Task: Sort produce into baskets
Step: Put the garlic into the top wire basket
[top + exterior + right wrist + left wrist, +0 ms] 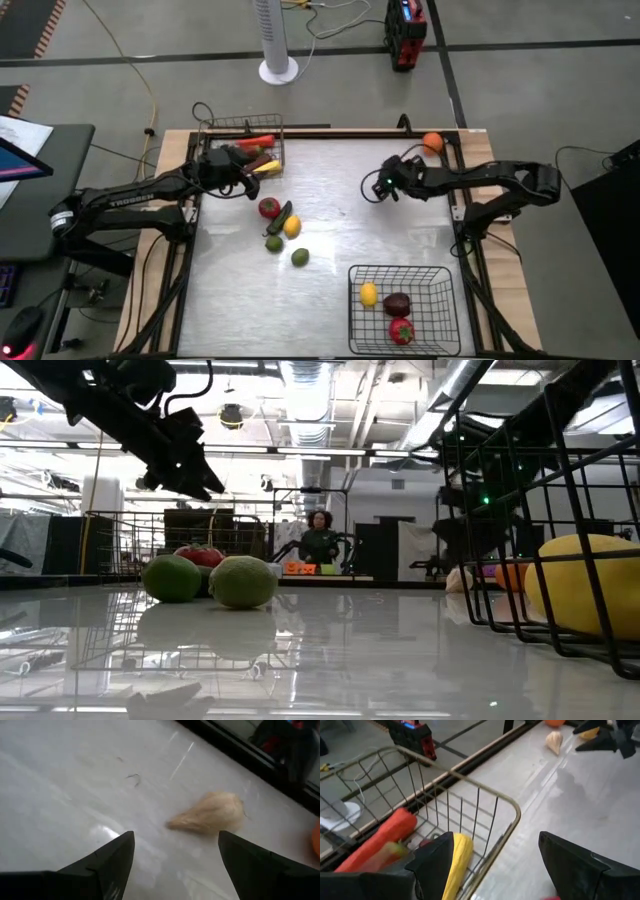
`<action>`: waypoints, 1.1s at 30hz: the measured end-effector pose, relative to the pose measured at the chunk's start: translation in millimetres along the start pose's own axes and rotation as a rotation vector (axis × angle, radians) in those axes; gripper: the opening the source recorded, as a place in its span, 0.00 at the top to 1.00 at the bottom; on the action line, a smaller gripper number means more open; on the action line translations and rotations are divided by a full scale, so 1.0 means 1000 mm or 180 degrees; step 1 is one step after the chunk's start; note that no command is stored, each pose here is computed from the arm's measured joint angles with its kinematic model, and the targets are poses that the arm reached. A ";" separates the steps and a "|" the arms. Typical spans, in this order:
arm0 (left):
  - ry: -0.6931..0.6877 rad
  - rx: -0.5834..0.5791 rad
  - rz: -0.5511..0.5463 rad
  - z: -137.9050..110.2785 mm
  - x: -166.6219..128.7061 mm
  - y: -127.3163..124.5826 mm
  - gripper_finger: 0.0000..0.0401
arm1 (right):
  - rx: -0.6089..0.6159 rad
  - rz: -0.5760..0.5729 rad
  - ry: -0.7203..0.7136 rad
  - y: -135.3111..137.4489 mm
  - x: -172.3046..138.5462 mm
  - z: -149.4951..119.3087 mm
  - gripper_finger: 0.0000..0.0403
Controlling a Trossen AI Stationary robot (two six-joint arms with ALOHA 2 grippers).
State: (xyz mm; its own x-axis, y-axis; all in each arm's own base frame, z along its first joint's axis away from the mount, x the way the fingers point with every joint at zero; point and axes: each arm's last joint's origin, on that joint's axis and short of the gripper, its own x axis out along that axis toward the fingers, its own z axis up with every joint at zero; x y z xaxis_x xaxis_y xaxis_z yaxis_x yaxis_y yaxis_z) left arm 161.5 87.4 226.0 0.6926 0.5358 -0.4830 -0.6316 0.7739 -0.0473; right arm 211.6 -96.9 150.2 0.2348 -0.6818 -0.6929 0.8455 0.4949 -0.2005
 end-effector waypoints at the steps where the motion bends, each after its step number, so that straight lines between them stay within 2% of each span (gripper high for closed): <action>1: 0.0014 -0.0015 0.0002 -0.001 -0.001 0.000 0.30 | 0.0071 -0.0017 -0.0052 -0.003 0.000 -0.006 0.21; 8: -0.0111 -0.0122 -0.0026 0.003 -0.005 0.000 0.30 | 0.0712 -0.0061 -0.0590 -0.014 0.000 -0.023 0.21; 13: -0.0147 -0.0131 -0.0036 0.004 -0.005 0.000 0.30 | 0.0897 -0.0033 -0.0762 -0.014 0.004 -0.020 0.21; 19: -0.0126 -0.0129 -0.0090 0.004 -0.005 -0.001 0.30 | 0.1061 -0.0223 -0.0802 -0.023 0.015 -0.016 0.21; 24: -0.0123 -0.0106 -0.0099 0.004 -0.005 -0.001 0.30 | 0.1158 -0.0399 -0.0649 -0.030 0.029 -0.021 0.21; 33: -0.0136 -0.0103 -0.0117 0.004 -0.005 -0.002 0.30 | 0.1264 -0.0142 -0.0707 -0.023 0.049 -0.020 0.21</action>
State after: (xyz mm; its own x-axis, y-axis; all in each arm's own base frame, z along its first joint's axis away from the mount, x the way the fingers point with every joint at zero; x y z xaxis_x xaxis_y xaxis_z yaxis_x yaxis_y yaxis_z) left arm 160.4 84.4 232.1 0.7293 0.5216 -0.4427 -0.6159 0.7823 -0.0929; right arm 193.9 -130.8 106.8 0.2546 -0.8181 -0.5157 0.9653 0.2472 0.0844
